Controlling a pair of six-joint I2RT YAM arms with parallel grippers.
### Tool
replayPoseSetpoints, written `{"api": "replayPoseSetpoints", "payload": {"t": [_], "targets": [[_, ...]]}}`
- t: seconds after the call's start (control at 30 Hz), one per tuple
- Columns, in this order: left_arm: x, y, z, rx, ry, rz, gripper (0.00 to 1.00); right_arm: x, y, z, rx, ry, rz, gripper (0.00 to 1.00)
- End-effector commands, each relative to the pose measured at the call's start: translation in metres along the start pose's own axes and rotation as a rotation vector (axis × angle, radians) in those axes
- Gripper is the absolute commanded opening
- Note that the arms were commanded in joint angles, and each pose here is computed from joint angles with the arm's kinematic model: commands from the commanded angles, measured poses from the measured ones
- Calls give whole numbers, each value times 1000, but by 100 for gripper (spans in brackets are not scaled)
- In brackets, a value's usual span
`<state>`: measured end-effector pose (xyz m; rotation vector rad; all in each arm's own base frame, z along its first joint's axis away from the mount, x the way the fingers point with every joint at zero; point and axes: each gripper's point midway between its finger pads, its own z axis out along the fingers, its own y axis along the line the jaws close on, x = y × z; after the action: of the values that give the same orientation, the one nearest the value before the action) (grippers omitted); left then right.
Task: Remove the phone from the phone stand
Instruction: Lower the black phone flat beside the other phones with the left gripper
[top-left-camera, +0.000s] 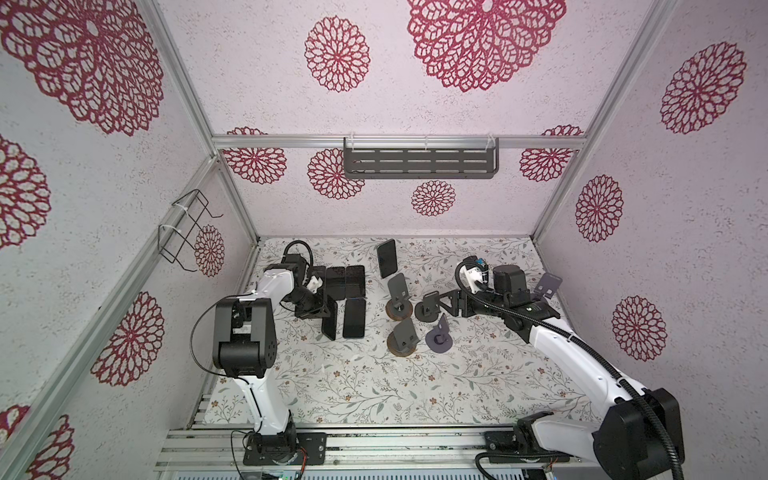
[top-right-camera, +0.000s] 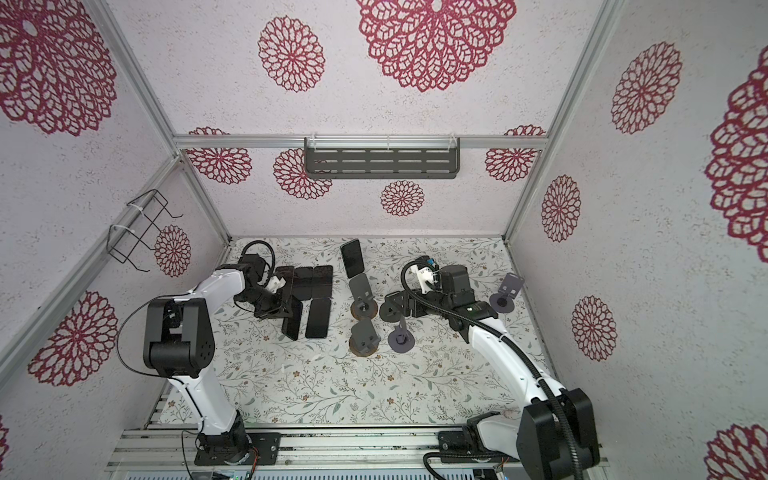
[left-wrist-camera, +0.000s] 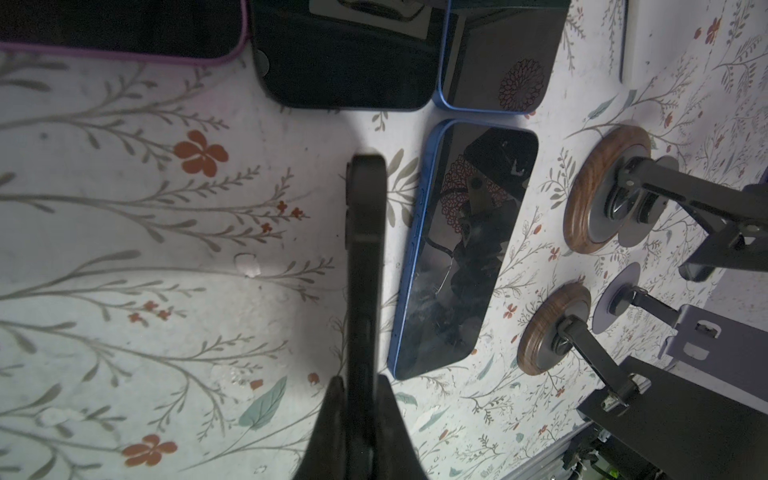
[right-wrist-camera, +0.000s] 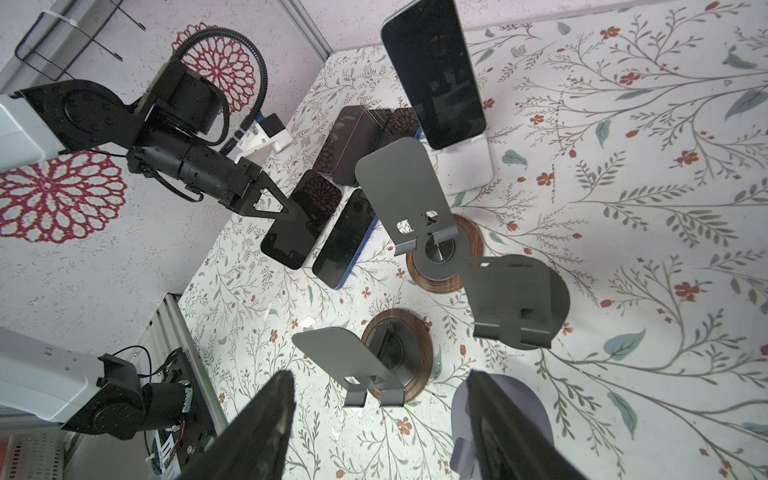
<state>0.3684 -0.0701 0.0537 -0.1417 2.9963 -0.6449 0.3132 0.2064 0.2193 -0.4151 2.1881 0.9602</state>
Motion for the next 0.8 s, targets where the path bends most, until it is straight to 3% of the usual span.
{"api": "replayPoseSetpoints", "payload": {"t": [0.0,0.63,0.77], "targets": [[-5,-8,4,31,-1,3,0,-13,7,-6,-18,-39,-44,69],[-1,-7,15,29,36,-11,0,-8,10,-6,-40,-45,-50,69],[6,1,30,17,88,-36,0,-6,10,-7,-43,-45,-55,69]]}}
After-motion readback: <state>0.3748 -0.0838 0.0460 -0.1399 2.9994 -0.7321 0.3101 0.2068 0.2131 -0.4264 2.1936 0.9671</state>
